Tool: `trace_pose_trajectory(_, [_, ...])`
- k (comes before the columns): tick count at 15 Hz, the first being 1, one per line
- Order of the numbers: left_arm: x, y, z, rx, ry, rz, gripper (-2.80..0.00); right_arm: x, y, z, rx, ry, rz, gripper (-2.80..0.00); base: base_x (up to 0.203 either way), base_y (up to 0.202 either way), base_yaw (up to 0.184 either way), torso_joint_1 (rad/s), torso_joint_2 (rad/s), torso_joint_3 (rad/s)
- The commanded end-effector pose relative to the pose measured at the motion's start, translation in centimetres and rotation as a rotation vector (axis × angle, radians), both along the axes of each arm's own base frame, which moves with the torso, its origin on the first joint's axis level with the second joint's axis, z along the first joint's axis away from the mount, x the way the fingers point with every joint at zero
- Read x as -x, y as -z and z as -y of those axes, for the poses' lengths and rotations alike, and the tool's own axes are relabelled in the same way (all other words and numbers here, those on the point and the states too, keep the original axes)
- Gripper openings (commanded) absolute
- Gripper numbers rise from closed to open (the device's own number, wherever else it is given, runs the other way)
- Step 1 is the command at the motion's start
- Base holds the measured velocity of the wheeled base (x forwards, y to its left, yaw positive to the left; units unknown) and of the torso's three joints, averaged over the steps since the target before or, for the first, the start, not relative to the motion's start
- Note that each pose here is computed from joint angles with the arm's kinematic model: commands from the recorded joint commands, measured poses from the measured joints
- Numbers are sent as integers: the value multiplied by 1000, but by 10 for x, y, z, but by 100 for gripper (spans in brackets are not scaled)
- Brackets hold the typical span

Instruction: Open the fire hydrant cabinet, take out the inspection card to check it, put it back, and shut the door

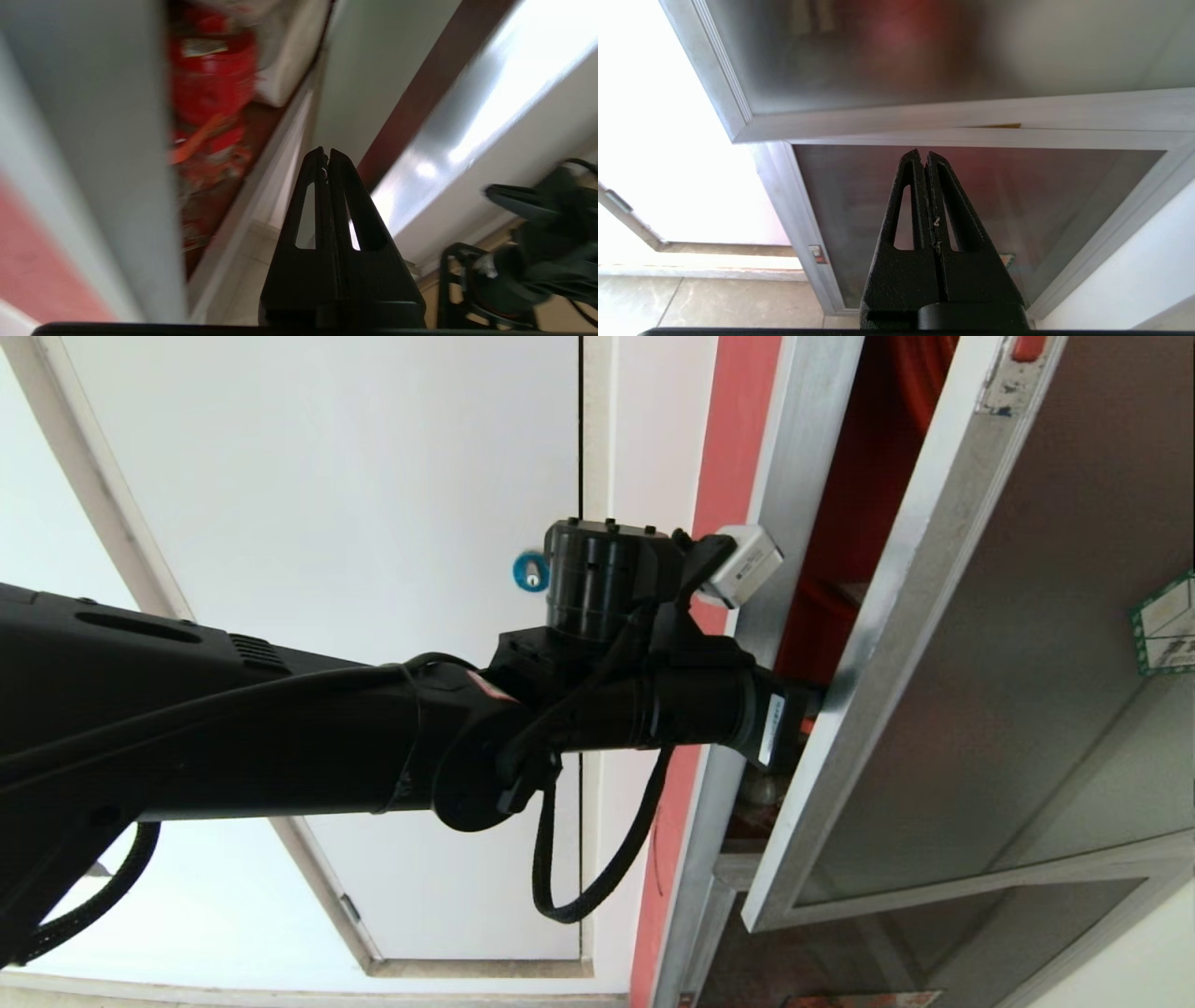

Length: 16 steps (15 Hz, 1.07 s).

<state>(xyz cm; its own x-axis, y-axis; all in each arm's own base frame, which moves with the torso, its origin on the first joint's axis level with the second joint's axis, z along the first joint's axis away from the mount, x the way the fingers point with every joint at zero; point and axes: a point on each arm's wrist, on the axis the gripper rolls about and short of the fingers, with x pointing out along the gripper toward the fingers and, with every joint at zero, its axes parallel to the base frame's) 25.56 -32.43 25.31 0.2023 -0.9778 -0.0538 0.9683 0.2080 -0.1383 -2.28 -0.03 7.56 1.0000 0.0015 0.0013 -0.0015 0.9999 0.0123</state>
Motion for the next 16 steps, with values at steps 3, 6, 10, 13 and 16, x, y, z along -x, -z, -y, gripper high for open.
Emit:
trace_pose_trajectory(3, [25,-9,5,14,60,8,-280,0,0,0,0,-1,-1,-280,0,0,0,0,0,0])
trace_pose_trajectory(6, [44,-9,8,8,105,4,-280,0,0,0,0,0,-1,-280,0,0,0,0,0,0])
trace_pose_trajectory(10, [73,-12,13,9,174,4,-280,0,0,0,0,0,-1,-280,0,0,0,0,0,0])
trace_pose_trajectory(13, [84,-12,19,5,207,1,-280,0,0,0,0,-1,-1,-280,0,0,0,0,0,0])
trace_pose_trajectory(16, [97,-12,25,6,244,2,-280,0,0,0,0,0,-1,-280,0,0,0,0,0,0])
